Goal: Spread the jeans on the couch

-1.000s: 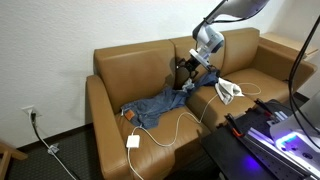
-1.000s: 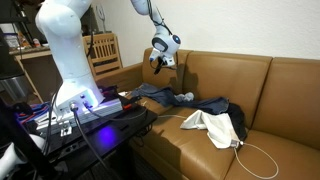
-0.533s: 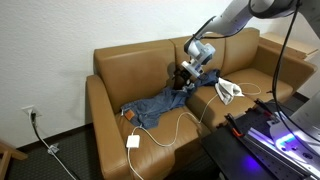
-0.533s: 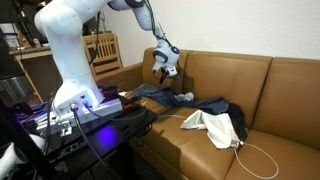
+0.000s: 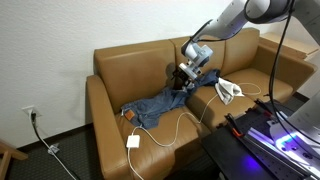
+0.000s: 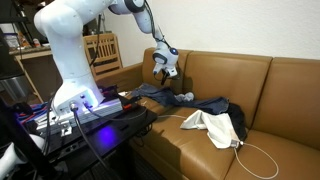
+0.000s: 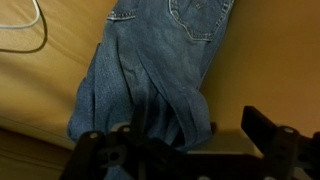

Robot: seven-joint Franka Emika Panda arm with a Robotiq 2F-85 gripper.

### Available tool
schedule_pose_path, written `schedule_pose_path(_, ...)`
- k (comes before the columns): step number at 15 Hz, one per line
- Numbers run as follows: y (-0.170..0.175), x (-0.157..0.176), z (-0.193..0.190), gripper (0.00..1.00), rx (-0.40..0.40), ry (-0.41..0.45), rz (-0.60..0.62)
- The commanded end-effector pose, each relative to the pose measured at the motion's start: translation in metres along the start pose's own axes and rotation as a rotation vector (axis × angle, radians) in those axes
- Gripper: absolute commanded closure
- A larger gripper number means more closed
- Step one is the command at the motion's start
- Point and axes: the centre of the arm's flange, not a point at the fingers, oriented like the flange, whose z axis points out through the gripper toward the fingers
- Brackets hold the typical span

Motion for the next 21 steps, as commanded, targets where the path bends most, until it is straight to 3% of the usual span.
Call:
schedule_pose_path(1, 0.001, 0.033, 0.047, 0.0, 0.036, 0.069, 0.006)
schedule_pose_path(6, 0.002, 0.041, 0.078, 0.0, 0.089, 0.092, -0.035)
schedule_pose_path(7, 0.008, 0.029, 0.065, 0.0, 0.04, 0.079, -0.019)
schedule_pose_path(16, 0.007, 0.03, 0.069, 0.0, 0.041, 0.079, -0.022)
schedule_pose_path(19, 0.009, 0.039, 0.076, 0.0, 0.061, 0.119, -0.041)
schedule_pose_path(20, 0.008, 0.039, 0.077, 0.25, 0.063, 0.135, -0.054)
schedule_pose_path(21, 0.006, 0.038, 0.078, 0.28, 0.061, 0.152, -0.071)
